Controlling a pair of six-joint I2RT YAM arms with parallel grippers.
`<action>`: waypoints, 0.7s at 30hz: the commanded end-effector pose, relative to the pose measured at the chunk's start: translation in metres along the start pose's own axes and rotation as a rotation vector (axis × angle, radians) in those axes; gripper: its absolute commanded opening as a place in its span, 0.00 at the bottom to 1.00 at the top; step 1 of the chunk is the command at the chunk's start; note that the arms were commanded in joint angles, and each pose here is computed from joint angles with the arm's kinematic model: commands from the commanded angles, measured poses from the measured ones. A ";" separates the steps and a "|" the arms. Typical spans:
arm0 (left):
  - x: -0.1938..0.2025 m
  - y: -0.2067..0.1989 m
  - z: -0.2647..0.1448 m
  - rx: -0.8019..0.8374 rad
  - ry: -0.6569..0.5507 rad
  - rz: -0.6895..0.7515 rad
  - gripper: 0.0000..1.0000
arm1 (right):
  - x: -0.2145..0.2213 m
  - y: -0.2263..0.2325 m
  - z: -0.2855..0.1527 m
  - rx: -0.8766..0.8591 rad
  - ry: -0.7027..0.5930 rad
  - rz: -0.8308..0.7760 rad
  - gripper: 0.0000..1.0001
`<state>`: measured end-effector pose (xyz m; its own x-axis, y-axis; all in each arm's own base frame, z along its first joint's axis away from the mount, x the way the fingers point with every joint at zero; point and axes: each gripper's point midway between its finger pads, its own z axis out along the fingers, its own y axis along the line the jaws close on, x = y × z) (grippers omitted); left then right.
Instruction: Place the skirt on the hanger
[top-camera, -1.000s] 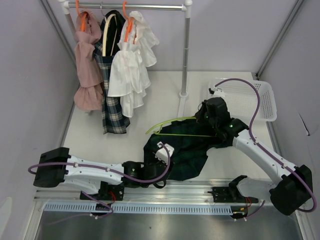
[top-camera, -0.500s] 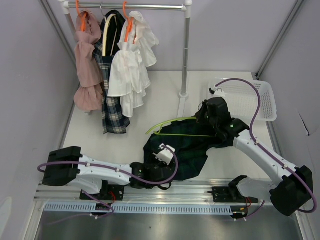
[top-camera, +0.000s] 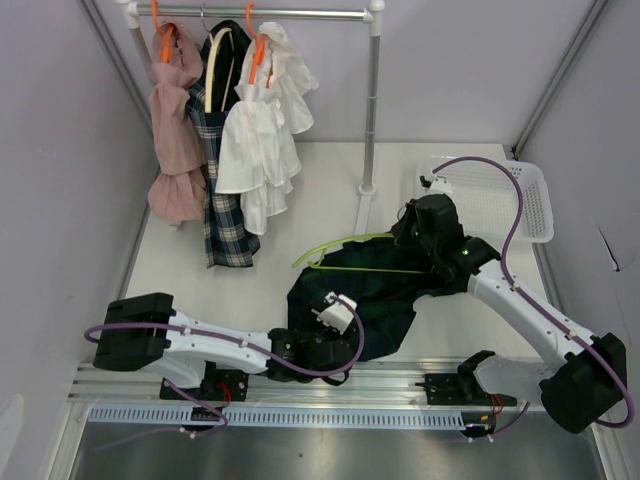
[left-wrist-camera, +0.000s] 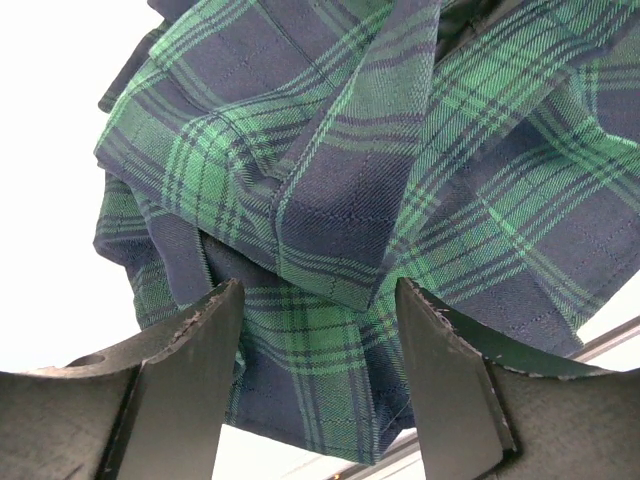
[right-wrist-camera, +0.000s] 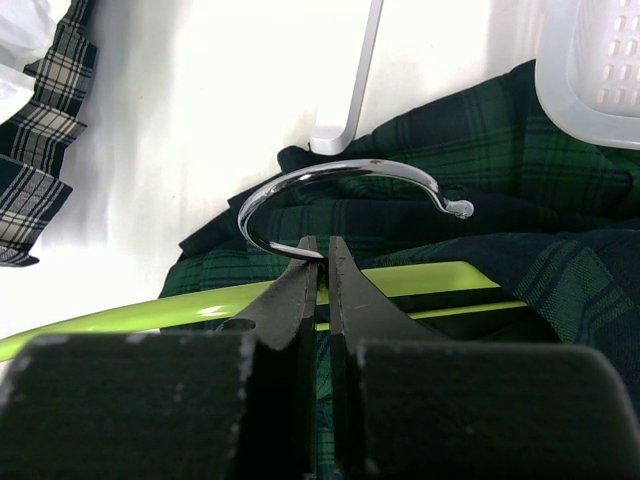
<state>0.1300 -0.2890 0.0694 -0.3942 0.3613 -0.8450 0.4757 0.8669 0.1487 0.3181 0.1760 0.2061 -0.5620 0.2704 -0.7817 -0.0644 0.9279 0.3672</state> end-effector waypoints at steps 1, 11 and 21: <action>-0.017 -0.003 -0.001 -0.017 -0.052 -0.051 0.68 | -0.020 0.005 -0.009 -0.019 -0.059 0.016 0.00; -0.015 0.018 0.013 -0.068 -0.045 -0.095 0.44 | -0.018 0.004 -0.010 -0.023 -0.057 0.016 0.00; -0.028 0.022 0.019 -0.003 -0.025 -0.155 0.00 | -0.021 -0.002 -0.017 -0.023 -0.075 0.015 0.00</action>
<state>0.1621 -0.2791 0.0720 -0.4363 0.2846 -0.8536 0.4004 0.9110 0.0991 0.3142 0.1715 0.2132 -0.5477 0.2845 -0.7868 -0.0704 0.9214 0.3822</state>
